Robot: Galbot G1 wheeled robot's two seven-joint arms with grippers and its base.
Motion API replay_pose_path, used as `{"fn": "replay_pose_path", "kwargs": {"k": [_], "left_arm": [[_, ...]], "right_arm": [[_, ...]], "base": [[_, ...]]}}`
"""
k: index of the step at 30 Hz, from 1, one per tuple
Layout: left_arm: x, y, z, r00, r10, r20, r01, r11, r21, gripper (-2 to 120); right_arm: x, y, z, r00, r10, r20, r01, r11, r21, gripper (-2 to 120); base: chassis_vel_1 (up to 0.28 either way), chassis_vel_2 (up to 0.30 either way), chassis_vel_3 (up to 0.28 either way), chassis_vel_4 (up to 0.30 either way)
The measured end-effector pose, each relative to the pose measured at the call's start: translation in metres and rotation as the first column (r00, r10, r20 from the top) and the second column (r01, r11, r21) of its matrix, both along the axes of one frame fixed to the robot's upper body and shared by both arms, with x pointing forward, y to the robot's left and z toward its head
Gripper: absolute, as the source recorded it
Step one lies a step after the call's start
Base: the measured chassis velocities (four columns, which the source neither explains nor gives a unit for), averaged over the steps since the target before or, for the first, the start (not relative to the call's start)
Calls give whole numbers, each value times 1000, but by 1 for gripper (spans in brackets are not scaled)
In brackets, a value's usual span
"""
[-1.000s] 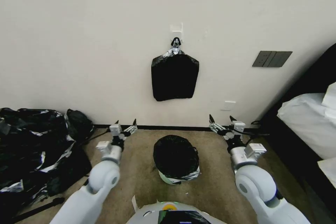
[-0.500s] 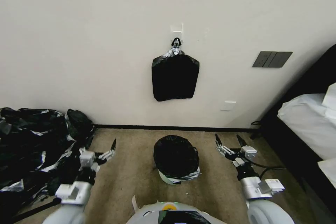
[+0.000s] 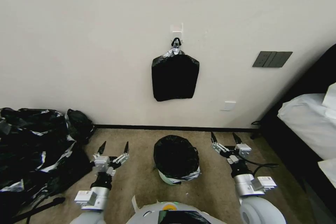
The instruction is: Place a trash bag onto the trash bin.
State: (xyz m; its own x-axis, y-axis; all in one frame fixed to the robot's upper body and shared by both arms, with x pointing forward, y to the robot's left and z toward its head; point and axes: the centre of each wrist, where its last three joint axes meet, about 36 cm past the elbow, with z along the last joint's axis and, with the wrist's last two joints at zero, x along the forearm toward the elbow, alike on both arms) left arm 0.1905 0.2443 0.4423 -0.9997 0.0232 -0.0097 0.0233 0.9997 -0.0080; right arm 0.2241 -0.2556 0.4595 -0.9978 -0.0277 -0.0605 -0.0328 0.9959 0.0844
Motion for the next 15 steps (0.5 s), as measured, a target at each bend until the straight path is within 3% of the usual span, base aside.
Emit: {"fn": "replay_pose_path", "kwargs": {"k": [15], "left_arm": [[6,-3,2,1000,5,6,-5,1000,16,100]], "right_arm": [[-4,0,2,999,-33,18,33,999,-10,100]], "base": [[0,0,0,0]]}}
